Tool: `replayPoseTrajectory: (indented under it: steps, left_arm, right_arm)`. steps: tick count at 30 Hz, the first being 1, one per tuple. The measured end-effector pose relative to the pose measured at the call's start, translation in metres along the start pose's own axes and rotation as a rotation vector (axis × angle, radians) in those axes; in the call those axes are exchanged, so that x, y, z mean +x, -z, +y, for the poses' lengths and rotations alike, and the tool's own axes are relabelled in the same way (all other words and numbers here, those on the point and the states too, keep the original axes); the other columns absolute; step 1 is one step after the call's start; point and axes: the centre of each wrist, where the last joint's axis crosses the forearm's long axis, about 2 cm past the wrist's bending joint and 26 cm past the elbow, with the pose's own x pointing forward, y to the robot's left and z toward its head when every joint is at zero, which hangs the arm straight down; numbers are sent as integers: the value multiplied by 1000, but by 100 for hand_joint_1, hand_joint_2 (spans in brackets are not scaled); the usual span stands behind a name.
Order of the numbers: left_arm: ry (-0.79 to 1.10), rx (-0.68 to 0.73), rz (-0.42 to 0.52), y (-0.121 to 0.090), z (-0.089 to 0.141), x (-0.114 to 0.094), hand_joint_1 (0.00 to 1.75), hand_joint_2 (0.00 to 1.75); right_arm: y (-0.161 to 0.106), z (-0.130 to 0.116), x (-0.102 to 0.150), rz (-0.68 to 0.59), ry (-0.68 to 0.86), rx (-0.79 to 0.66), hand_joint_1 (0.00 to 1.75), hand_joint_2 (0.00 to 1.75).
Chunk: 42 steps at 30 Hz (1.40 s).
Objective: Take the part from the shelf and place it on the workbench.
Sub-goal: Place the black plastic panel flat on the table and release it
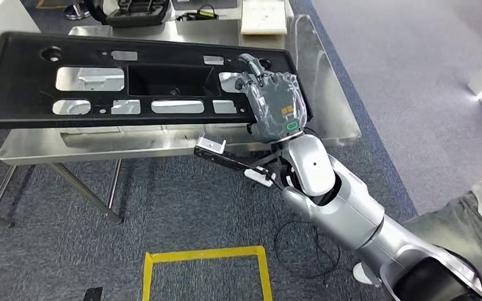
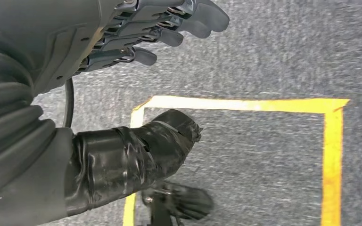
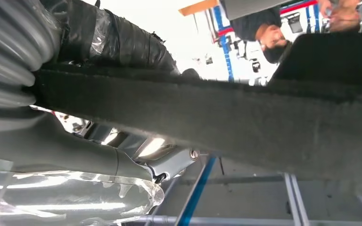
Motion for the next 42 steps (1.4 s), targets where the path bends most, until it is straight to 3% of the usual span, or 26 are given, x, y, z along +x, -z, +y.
replayPoseTrajectory:
  steps: [42]
  left_arm:
    - [4, 20, 26, 1, 3, 1, 0, 175]
  right_arm:
    - [-20, 1, -49, 118, -100, 42, 175, 175]
